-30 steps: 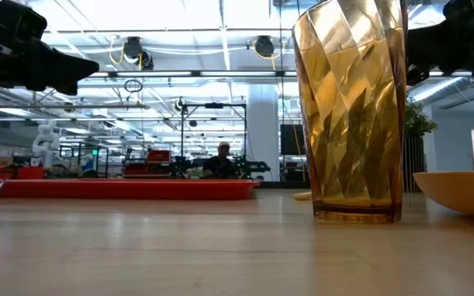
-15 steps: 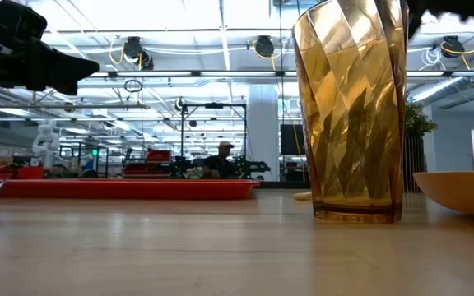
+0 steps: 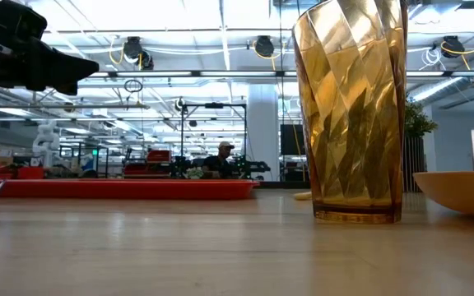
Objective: Pick and place plate/cup/fork/spoon on tray
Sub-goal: Put the orange cup on the red tray
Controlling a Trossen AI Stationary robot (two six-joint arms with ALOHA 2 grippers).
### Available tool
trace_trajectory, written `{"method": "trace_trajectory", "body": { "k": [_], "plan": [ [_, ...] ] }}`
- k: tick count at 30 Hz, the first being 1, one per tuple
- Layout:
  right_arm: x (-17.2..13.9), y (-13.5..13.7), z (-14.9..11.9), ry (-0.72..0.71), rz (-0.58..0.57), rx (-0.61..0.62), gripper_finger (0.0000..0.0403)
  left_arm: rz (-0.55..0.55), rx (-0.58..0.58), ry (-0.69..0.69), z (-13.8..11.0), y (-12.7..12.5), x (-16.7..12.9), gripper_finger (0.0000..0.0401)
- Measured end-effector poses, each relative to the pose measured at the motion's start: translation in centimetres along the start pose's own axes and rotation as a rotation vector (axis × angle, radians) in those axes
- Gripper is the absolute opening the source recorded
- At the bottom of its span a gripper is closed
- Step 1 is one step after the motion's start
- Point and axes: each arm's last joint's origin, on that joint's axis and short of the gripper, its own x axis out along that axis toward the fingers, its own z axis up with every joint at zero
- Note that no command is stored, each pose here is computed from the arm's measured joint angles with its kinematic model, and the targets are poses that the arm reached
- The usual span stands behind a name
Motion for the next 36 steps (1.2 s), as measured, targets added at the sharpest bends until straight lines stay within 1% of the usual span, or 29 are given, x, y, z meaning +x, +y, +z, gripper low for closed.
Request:
{"method": "trace_trajectory", "body": {
  "k": [3,7,13,16,23,29,31,34,36],
  "plan": [
    [1.3,0.9,2.4,0.077,-0.019,0.033,0.0,0.0,0.0,0.0,0.0,0.0,0.0,0.0021],
    [3.0,1.9,4.8,0.151,-0.038,0.03,0.0,0.0,0.0,0.0,0.0,0.0,0.0,0.0021],
    [4.8,3.1,7.1,0.247,-0.006,0.03,0.0,0.0,0.0,0.0,0.0,0.0,0.0,0.0021],
    [5.4,3.4,7.4,0.317,-0.009,0.053,0.0,0.0,0.0,0.0,0.0,0.0,0.0,0.0021],
    [7.2,3.6,5.7,0.499,-0.025,0.086,0.0,0.0,0.0,0.0,0.0,0.0,0.0,0.0021],
    [8.5,3.4,2.9,0.663,-0.105,0.119,0.0,0.001,0.0,-0.003,0.0,0.0,0.0,0.0021],
    [8.9,3.3,2.1,0.724,-0.111,0.127,0.0,0.002,0.0,-0.013,0.1,0.0,0.0,0.0021],
    [9.4,3.3,0.6,0.818,-0.103,0.087,0.0,0.007,0.005,-0.036,0.3,0.1,0.0,0.0021],
    [9.7,3.2,-0.5,0.892,-0.118,0.055,0.0,0.02,0.021,-0.04,0.4,0.1,0.0,0.0021]
  ]
}}
